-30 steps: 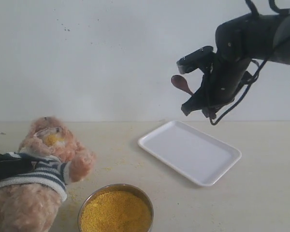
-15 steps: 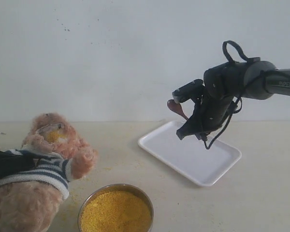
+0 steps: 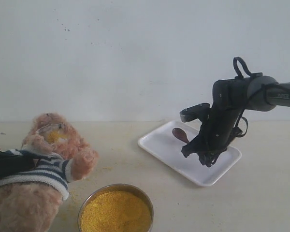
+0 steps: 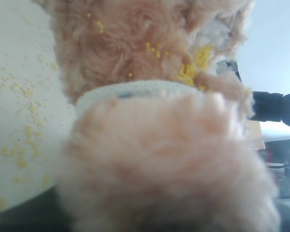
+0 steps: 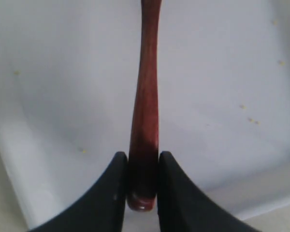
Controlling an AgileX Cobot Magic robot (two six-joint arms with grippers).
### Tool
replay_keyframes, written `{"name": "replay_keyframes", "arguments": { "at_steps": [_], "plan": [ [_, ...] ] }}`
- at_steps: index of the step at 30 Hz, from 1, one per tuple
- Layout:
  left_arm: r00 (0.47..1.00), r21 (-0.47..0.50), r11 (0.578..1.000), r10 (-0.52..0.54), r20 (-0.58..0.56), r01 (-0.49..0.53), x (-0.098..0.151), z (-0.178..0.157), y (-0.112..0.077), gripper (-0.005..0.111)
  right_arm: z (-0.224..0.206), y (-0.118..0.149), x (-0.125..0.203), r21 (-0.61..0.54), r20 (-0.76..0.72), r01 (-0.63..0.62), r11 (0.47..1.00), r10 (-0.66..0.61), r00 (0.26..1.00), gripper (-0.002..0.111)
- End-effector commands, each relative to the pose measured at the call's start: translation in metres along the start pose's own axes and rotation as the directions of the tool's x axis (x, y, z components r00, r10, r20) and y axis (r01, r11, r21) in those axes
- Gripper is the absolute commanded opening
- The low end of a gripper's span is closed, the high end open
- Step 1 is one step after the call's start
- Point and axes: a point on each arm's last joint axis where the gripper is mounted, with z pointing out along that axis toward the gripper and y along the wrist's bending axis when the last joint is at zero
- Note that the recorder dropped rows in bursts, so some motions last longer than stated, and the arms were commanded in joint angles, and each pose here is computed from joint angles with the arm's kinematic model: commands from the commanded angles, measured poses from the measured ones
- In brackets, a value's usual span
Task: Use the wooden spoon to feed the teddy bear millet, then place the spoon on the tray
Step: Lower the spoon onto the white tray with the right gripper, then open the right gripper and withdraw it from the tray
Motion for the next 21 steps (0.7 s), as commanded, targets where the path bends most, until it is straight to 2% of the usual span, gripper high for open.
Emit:
{"name": "replay_keyframes", "arguments": {
  "at_steps": [1,6,18,21],
  "plan": [
    [1.0,0.022,1.0,0.005,0.02,-0.006,-0.0033,-0.001,-0.003,0.004,-0.0006,-0.0016,-0.0049,-0.001,0.053,0.008,1.0,-0.008,0.999,0.0],
    [1.0,0.022,1.0,0.005,0.02,-0.006,-0.0033,-0.001,-0.003,0.004,0.0019,-0.002,-0.0064,0.004,0.071,0.008,1.0,-0.008,0.997,0.01],
    [1.0,0.021,1.0,0.016,0.02,-0.016,-0.0033,-0.001,-0.003,0.004,0.0039,0.0,0.0014,-0.019,-0.013,0.003,1.0,-0.003,1.0,0.04],
    [1.0,0.021,1.0,0.016,0.02,-0.016,-0.0033,-0.001,-0.003,0.004,-0.0032,-0.0006,0.0024,-0.014,-0.033,0.012,1.0,-0.012,0.999,0.039]
  ]
}}
